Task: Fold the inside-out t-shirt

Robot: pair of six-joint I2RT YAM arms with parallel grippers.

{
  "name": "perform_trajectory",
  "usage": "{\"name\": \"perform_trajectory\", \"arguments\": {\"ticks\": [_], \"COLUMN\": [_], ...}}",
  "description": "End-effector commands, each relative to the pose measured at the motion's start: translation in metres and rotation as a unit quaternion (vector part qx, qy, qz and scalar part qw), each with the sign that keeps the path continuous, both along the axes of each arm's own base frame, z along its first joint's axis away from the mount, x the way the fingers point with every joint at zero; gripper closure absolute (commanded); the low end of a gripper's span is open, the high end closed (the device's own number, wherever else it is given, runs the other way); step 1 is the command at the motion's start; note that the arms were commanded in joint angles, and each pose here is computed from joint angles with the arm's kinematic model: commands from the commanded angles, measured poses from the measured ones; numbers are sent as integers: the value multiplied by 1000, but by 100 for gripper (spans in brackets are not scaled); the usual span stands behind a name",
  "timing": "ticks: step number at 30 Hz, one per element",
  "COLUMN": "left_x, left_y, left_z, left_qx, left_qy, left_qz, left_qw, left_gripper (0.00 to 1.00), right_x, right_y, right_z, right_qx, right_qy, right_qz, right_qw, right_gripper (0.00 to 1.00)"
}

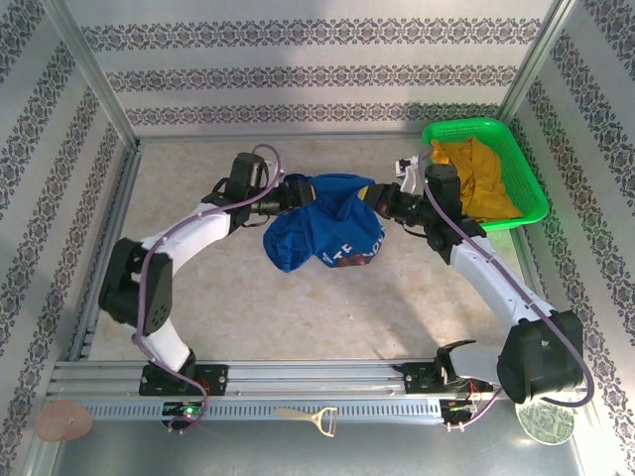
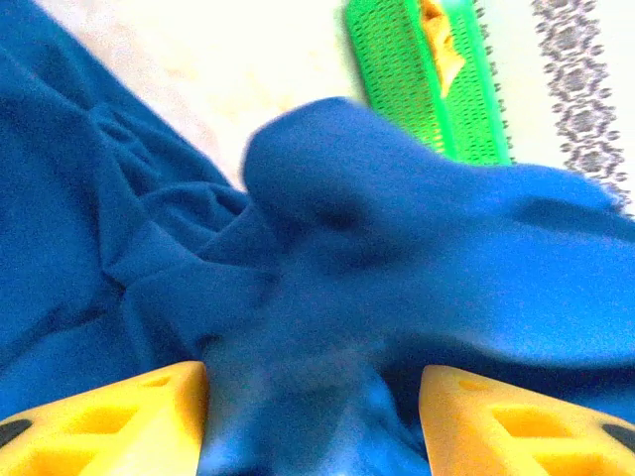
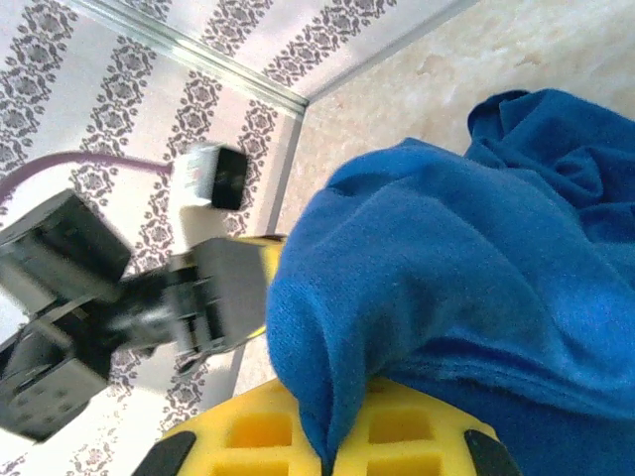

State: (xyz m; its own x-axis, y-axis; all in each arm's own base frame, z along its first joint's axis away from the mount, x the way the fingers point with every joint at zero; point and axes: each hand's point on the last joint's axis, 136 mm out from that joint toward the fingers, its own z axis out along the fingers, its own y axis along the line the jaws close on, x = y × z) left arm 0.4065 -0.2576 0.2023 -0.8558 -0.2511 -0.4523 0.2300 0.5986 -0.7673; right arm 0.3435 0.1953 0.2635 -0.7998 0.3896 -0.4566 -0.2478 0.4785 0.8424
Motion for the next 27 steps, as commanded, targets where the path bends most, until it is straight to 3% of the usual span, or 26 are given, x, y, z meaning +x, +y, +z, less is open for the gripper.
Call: {"name": "perform_trajectory", "arguments": {"ticks": [1,6,10,19,24,26,27], "left_x": [-12,-20,-17,4,13,12,11], "left_y": [10,-19,-34,-46,-66,-76,-82], "left_z": [30,28,1,-57,-89,-94,-94], "left_qx": [10,48,124,216,207,186,172], "left_qy": [-19,-2,26,102,134,141,137], "left_qz": [18,19,24,23,1,-17,-29], "left_qw": [1000,999,992,971,969,972,975], "left_gripper": [40,35,35,35,34,45,62], "right_x": [-1,1,2,2,1,3,4], "right_y": [2,2,3,6,7,3,0], "right_z": [12,10,14,25,35,35,32], "right_qx": [21,23,24,29,33,31,30], "right_qy": [-22,-17,-22,-30,-42,-44,-43], "right_qz": [12,12,17,21,21,13,7], "right_qw": [999,1000,999,999,998,998,999], "right_gripper": [100,100,100,100,100,100,100]}}
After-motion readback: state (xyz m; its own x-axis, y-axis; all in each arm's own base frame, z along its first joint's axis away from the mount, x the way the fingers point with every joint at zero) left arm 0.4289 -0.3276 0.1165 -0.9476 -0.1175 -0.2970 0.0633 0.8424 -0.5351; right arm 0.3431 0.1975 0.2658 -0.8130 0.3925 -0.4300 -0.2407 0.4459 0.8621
